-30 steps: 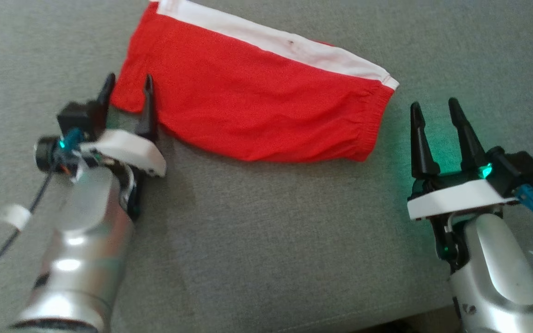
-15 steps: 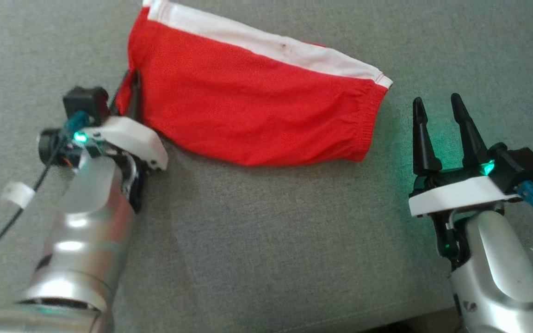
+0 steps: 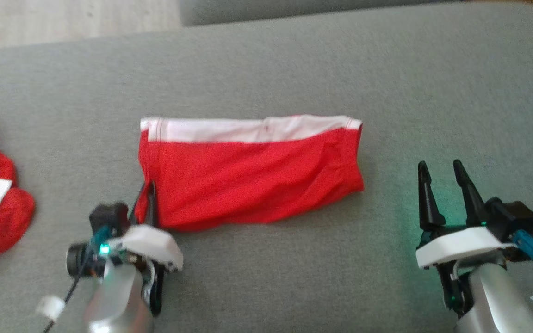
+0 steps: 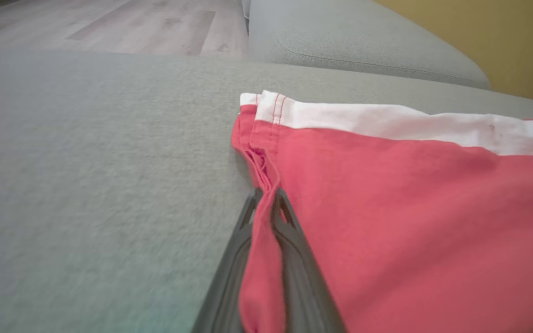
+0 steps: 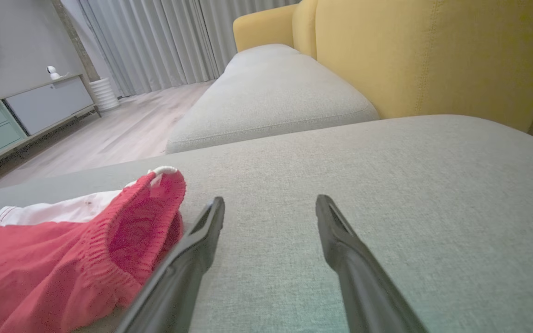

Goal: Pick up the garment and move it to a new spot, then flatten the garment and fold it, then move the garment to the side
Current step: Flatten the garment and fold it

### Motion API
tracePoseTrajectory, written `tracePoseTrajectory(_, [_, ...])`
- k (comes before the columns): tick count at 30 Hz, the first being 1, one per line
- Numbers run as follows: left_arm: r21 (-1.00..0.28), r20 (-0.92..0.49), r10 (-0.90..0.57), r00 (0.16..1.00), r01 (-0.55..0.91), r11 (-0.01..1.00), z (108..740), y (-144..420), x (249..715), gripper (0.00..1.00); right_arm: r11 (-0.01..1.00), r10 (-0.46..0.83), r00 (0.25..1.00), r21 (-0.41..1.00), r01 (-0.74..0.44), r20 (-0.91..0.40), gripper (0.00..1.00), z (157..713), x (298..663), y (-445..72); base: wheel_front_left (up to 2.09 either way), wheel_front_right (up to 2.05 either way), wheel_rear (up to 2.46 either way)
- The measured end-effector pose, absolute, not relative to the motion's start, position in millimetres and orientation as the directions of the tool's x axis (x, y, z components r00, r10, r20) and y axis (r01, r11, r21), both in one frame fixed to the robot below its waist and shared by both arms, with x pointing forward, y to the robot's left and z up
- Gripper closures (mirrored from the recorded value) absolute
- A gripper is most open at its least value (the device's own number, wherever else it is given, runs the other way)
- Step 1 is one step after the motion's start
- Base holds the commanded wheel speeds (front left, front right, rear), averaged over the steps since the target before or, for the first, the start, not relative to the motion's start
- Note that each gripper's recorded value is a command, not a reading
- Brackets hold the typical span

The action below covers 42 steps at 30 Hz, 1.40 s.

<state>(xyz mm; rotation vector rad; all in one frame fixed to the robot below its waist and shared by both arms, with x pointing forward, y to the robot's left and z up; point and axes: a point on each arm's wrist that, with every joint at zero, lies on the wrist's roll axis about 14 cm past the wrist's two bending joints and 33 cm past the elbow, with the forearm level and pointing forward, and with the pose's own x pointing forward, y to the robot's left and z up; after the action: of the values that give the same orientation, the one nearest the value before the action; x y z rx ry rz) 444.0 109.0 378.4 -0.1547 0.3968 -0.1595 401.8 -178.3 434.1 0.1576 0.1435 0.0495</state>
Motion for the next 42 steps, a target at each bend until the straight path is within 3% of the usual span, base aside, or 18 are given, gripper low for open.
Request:
tracePoseTrajectory(7, [-0.201,-0.365,-0.1,0.926,0.027,0.979,379,136,398,1.0,0.982,0.103,0.989,0.17,-0.084,-0.108,0.0,446,399,-162,0.0,0.0,0.0])
tracePoseTrajectory(9, [-0.196,-0.359,-0.086,0.929,0.015,0.981,381,138,393,0.69,0.981,0.106,0.988,0.171,-0.087,-0.109,0.0,446,396,-160,0.0,0.0,0.0])
tracePoseTrajectory(10, [-0.194,-0.36,-0.082,0.929,0.012,0.981,380,138,391,0.0,0.981,0.105,0.988,0.172,-0.085,-0.115,0.0,444,394,-161,0.0,0.0,0.0])
tracePoseTrajectory(20, [-0.095,-0.208,-0.058,0.976,0.039,0.995,422,139,391,0.0,0.975,0.159,0.983,0.173,-0.142,-0.091,0.0,453,387,-143,0.0,0.0,0.0])
tracePoseTrajectory(31, [-0.108,-0.217,-0.026,0.976,0.003,0.994,418,149,365,0.0,0.925,0.348,0.934,0.193,-0.327,-0.084,0.0,457,416,-76,0.0,0.0,0.0])
tracePoseTrajectory(42, [-0.102,-0.284,0.045,0.958,-0.077,0.992,398,169,351,0.0,0.918,0.387,0.852,0.239,-0.318,-0.352,0.0,369,406,-59,0.0,0.0,0.0])
